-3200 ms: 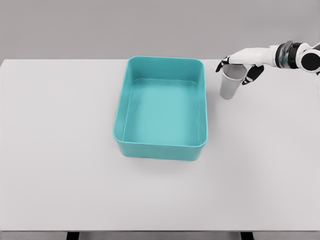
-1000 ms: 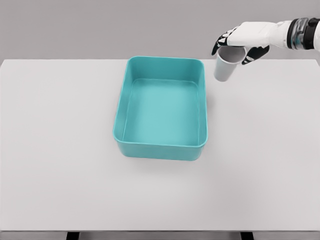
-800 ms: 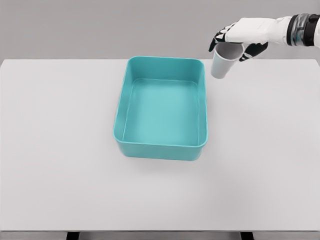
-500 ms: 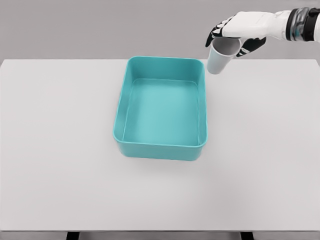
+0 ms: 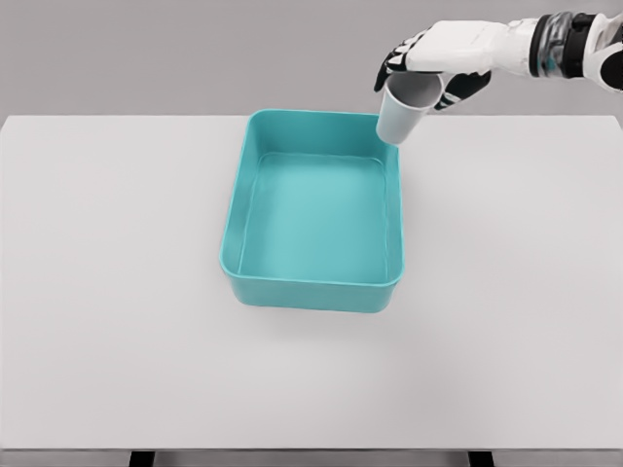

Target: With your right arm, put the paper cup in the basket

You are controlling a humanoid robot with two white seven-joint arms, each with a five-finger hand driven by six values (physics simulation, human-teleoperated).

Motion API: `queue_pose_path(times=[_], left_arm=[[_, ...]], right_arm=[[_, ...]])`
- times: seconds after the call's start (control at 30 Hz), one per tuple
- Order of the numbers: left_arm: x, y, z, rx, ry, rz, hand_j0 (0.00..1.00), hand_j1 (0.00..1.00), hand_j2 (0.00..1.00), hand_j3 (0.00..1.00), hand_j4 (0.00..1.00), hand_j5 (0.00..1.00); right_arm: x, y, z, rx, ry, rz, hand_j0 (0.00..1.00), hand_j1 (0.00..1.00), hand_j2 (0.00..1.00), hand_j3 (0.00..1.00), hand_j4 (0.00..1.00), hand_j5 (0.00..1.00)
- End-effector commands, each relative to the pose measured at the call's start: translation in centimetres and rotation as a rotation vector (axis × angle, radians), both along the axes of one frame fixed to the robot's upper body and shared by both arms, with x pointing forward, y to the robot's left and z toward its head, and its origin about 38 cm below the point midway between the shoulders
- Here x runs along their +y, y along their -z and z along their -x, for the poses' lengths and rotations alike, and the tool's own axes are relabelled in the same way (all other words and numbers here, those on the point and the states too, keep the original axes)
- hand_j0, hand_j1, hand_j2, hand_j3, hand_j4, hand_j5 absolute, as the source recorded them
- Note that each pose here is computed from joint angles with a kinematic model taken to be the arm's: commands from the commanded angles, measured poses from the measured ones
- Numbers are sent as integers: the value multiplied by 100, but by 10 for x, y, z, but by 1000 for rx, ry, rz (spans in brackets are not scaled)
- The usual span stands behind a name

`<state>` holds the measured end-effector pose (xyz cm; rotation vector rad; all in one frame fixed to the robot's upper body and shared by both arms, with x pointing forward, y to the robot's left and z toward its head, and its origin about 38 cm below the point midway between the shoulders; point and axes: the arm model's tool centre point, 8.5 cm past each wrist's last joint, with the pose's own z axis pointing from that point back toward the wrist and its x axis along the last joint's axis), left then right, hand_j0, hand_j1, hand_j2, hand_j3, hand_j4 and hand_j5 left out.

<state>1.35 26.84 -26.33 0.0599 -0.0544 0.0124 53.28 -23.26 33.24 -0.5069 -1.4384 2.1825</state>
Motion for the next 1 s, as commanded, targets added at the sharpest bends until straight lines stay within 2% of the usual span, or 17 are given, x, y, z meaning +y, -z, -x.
queue_pose_path(times=[0.0, 0.37, 0.53, 0.73, 0.83, 0.97], left_arm=[[0, 0, 0, 0, 0, 0, 100, 100, 100, 100, 100, 100], [0, 0, 0, 0, -1, 0, 100, 100, 100, 100, 100, 100], [0, 0, 0, 0, 0, 0, 100, 100, 100, 100, 100, 100], [0, 0, 0, 0, 0, 0, 100, 100, 100, 100, 100, 100], [0, 0, 0, 0, 0, 0, 100, 100, 100, 100, 100, 100], [0, 0, 0, 0, 0, 0, 100, 100, 100, 100, 100, 100]], right_arm=[[7, 0, 0, 2, -10, -12, 72, 72, 72, 72, 72, 72], [45, 10, -1, 24, -73, -36, 72, 72, 72, 72, 72, 72], [48, 15, 0, 34, -80, -29, 72, 72, 72, 72, 72, 72], [70, 34, -3, 78, -100, -33, 72, 72, 72, 72, 72, 72], [72, 40, -2, 88, -104, -19, 72, 72, 72, 72, 72, 72], [90, 57, -3, 126, -118, -2, 72, 72, 72, 72, 72, 72]])
